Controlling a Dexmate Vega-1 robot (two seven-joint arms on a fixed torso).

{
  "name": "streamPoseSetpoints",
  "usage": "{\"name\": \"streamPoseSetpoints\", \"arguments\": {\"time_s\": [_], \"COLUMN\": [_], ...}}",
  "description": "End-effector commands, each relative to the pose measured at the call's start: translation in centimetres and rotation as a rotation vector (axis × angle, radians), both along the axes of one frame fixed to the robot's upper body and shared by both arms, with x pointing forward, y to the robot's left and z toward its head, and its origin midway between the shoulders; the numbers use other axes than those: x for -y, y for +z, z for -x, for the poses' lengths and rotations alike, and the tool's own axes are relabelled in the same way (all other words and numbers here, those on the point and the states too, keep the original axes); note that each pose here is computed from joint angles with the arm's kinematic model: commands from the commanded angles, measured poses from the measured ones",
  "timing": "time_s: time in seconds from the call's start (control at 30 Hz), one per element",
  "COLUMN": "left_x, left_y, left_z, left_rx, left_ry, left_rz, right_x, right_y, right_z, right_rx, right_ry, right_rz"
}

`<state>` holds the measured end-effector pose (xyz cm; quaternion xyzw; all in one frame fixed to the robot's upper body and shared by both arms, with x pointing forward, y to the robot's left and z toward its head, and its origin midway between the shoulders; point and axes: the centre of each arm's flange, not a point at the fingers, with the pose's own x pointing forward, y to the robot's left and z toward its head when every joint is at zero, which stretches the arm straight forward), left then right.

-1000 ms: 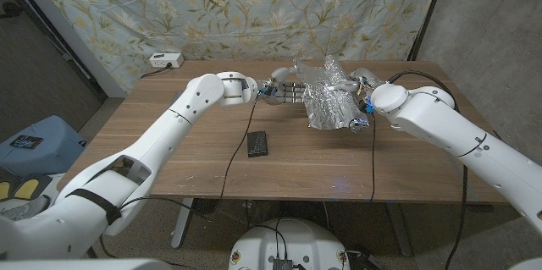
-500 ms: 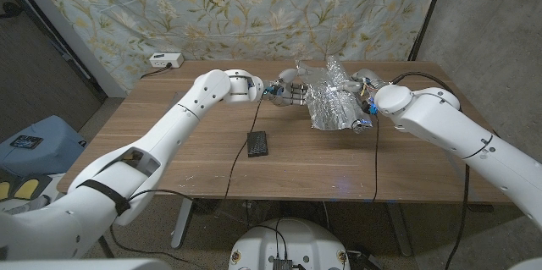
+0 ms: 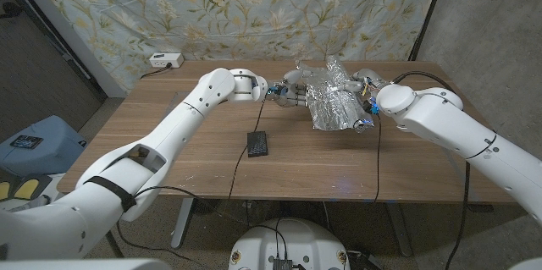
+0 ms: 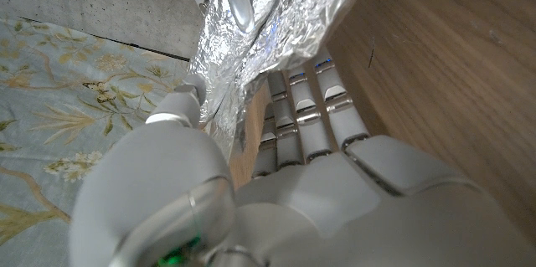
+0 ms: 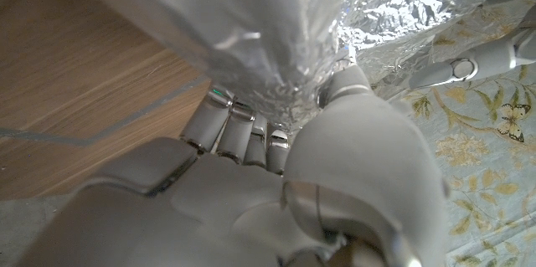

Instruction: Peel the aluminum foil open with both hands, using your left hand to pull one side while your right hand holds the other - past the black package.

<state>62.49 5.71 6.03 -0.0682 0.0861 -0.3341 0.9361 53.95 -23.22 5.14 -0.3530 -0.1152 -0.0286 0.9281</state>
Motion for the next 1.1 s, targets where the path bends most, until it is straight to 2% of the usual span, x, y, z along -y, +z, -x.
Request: {"name": "streamPoseSetpoints", "arguments": {"time_s": [0.03,0.5,0.67,1.1], "left_x": [-0.1,-0.3,0.1,1.1], "left_y": [-0.6,-1.3,-1.7,-1.8], "left_z": [-0.1,-0.5,-0.8,-1.9], "left_rx": [-0.029,-0.051,-0.067,-0.069], "left_ry": [0.002,0.0,-0.016,-0.059], "left_rz": [0.05,0.07,0.072,0.064], "right_x": [0.0,0.5,0.5,1.1], "right_y": [-0.1,-0.1,0.2,1.0], "right_z": [0.4,0.5,0.6,1.0], "right_rx": [0.014,0.013,0.024,0.046], "right_ry": [0.005,0.008,0.004,0.017], "right_rz": [0.0,-0.029,-0.028,-0.058]}}
